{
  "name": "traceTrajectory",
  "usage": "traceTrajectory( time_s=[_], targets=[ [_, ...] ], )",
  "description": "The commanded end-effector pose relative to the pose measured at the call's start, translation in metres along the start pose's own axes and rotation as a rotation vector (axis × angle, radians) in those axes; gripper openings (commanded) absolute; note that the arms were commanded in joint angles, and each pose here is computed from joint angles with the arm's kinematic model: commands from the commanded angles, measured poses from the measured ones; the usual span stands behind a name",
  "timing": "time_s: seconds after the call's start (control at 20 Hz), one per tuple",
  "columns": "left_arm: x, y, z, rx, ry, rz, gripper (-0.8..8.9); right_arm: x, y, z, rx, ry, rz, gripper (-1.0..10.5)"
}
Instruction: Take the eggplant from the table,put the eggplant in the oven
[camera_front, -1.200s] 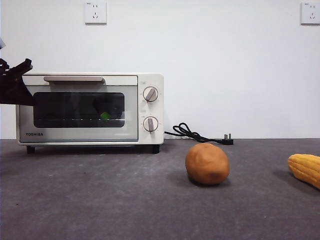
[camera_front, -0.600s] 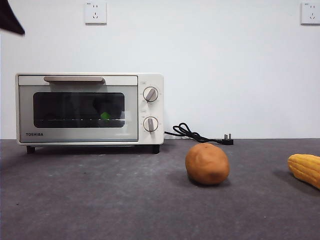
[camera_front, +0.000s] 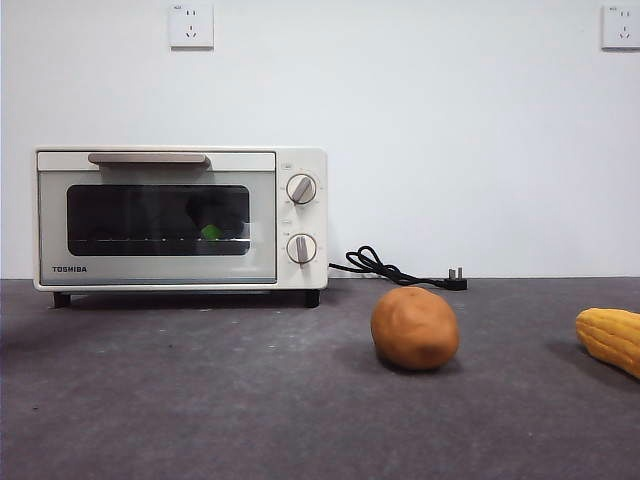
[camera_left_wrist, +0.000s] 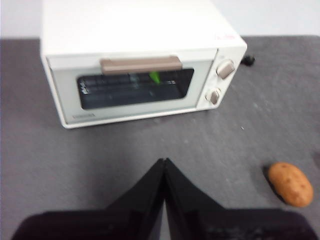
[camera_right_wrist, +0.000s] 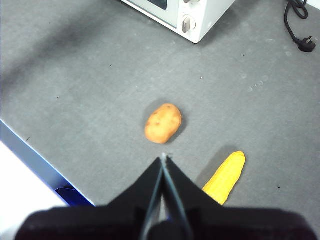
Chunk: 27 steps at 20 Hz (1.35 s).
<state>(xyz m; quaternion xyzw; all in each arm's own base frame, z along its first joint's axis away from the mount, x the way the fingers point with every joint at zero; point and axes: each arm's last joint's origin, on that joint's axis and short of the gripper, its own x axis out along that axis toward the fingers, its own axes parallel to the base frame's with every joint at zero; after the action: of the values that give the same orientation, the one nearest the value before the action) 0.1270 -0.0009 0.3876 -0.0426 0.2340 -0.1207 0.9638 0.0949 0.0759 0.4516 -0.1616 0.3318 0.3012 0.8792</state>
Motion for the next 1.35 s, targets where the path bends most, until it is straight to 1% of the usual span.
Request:
traceTrajectory(
  time_s=[0.05,0.75,0.8,0.9,0.95,1.2,1.35],
  targets=[
    [-0.006,-0.0017,-0.0001,0.036,-0.023,0.024,-0.06,0.0021,0.0003,-0.0028,0.008,0.03,0.001,0.0],
    [-0.0014,-0.0003,0.0009,0.032,-0.012,0.019,-0.05,0.0021,0.0003,-0.0028,0.008,0.03,0.001,0.0],
    [-0.0013,-0.0003,0.0009,0.026,-0.012,0.019,-0.05,0.0021,0.0003,-0.0028,0.008,0.03,0.001,0.0],
    [-0.0014,-0.0007,0.0016,-0.031,-0.02,0.006,-0.05,0.0021,0.0003,-0.0028,0.008,0.03,0.001,0.0],
    [-0.0016,-0.0012,0.0018,-0.047,-0.021,-0.01,-0.04,0.0021,0.0003,-0.0028,0.008,0.03,0.001,0.0],
    [-0.0042,-0.004,0.0028,-0.051,-0.015,-0.079,-0.04,0.0021,0.0003,-0.0028,0.008,0.03,0.001,0.0],
    [-0.0045,-0.0063,0.0036,-0.04,-0.02,-0.16,-0.04,0.0021,0.0003,-0.0028,0.008,0.03,0.001,0.0]
  ],
)
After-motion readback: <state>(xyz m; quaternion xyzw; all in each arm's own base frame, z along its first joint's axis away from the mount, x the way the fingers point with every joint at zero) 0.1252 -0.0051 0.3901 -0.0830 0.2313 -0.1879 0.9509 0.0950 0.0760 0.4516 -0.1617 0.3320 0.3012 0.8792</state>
